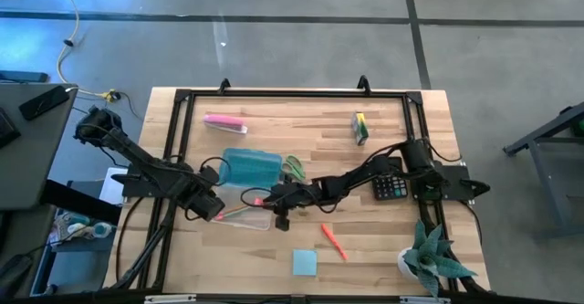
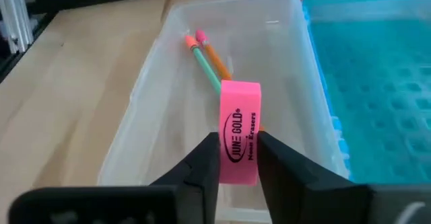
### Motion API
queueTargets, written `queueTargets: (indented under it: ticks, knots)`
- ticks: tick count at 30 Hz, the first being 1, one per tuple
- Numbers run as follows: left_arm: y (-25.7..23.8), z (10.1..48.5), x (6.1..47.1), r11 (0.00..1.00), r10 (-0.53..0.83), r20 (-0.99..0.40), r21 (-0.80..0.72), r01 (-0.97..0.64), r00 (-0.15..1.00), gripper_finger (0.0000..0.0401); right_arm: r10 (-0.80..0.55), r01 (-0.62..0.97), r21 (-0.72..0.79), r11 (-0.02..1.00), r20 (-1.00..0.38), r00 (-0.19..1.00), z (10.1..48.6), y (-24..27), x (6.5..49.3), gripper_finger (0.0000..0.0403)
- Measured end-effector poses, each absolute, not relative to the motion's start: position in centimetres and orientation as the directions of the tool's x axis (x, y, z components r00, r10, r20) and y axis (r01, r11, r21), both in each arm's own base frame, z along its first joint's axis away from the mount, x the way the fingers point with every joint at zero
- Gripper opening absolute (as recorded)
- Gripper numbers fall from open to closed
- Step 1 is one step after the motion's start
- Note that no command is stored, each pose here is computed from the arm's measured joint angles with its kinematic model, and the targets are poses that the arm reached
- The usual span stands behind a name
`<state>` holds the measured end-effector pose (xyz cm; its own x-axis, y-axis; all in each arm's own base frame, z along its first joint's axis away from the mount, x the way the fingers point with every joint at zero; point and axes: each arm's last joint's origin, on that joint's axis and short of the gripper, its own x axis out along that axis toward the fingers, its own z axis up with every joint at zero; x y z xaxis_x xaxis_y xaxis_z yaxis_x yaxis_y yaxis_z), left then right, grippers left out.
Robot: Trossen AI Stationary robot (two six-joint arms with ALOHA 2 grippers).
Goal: Pack school essentials
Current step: Put the pink eraser into the supply box, then put the green scissors into the supply box
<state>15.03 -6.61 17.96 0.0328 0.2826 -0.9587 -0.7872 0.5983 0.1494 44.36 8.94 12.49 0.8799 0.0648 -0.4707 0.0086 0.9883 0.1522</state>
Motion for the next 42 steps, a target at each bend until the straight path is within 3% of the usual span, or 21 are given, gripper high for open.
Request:
queueTargets:
  ticks: [7, 11, 24, 37, 42]
  knots:
    - [-6.9, 17.4, 15.6, 0.605, 0.281, -0.959, 0.151, -0.781, 0.032, 0.0117, 0.056, 0.024, 0.148, 0.989, -0.51, 0.858, 13.2, 8.9, 44.1, 0.0165]
    - [-6.9, 17.2, 15.7, 0.612, 0.286, -0.958, 0.166, -0.773, 0.02, 0.0117, 0.049, 0.028, 0.144, 0.989, -0.505, 0.862, 14.3, 8.8, 43.8, 0.0187]
    - [-7.1, 17.0, 15.8, 0.63, 0.288, -0.957, 0.173, -0.757, 0.021, 0.0117, -0.099, 0.116, -0.002, 0.993, -0.54, 0.835, 19.1, 7.8, 41.8, 0.019]
    - [-6.8, 17.6, 15.4, 0.677, 0.305, -0.952, 0.188, -0.712, 0.038, 0.0117, -0.34, 0.259, -0.219, 0.941, -0.612, 0.715, 22.5, 5.4, 38.6, 0.019]
    - [-5.9, 18.4, 15.3, 0.696, 0.346, -0.935, 0.2, -0.69, 0.078, 0.0117, -0.339, 0.297, -0.178, 0.938, -0.649, 0.681, 22.8, 2.8, 38.4, 0.019]
